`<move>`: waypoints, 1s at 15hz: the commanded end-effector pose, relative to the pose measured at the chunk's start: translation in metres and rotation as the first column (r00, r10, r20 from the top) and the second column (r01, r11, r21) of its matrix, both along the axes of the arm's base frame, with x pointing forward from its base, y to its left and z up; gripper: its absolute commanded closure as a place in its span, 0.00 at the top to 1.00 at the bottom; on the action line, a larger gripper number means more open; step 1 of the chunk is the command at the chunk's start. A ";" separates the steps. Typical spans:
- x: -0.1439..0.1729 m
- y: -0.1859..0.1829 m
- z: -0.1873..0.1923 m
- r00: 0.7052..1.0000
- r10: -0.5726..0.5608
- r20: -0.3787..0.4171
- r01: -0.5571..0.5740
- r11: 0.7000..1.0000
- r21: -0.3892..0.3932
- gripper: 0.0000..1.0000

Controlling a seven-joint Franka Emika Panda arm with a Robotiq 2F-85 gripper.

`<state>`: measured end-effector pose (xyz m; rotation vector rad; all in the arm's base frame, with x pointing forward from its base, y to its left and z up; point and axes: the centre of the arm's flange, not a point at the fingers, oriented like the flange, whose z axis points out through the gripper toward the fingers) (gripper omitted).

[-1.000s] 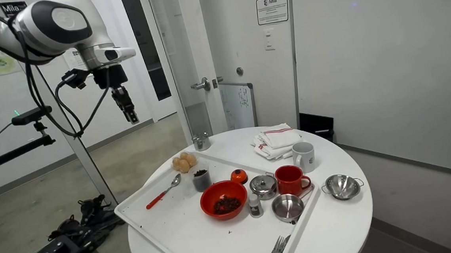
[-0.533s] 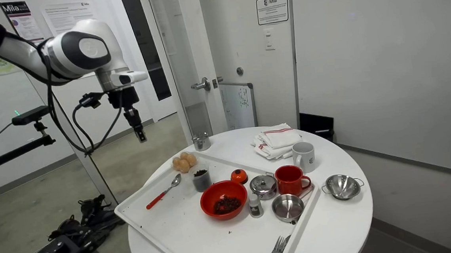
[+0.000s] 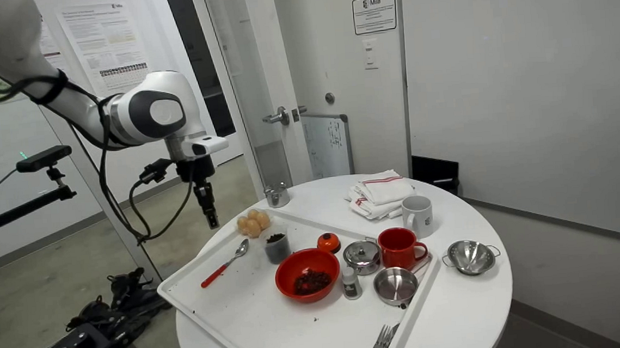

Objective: Pour the contents in the jug into the red bowl

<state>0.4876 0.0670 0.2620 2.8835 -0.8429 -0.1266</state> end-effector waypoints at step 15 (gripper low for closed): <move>0.022 0.018 -0.090 0.994 0.038 -0.103 -0.033 0.998 0.052 1.00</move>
